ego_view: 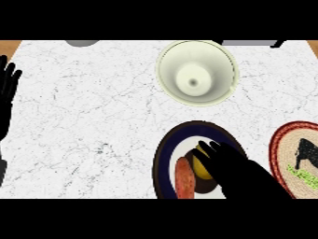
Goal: Pick the lemon from the plate and place it in the bowl
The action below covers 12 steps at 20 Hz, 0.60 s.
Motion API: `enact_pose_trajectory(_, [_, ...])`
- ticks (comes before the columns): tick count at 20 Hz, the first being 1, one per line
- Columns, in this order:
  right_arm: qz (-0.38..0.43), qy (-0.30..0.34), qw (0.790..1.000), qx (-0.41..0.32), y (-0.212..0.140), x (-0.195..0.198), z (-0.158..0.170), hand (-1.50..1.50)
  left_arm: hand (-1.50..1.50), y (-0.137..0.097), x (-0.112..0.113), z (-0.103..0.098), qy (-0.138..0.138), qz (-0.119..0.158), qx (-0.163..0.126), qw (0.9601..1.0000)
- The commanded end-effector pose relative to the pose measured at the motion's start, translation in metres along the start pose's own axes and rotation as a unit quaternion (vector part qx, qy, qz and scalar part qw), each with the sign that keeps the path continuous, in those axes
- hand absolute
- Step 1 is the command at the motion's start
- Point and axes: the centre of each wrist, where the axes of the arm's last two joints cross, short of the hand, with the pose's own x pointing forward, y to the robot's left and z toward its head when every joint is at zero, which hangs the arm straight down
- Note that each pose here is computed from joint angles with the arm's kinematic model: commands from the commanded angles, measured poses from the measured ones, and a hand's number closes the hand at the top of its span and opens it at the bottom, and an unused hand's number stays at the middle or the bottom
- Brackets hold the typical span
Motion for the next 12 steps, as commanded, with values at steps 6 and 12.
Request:
enact_pose_trajectory(6, [0.008, 0.016, 1.000, 0.003, 0.033, -0.029, -0.035, -1.50, 0.00, 0.007, -0.010, -0.004, -0.002, -0.003, 0.001, 1.0000])
enact_pose_trajectory(12, [-0.007, -0.012, 1.000, 0.003, 0.038, -0.046, -0.058, -1.50, 0.00, 0.005, -0.016, -0.009, 0.008, 0.004, -0.004, 0.9999])
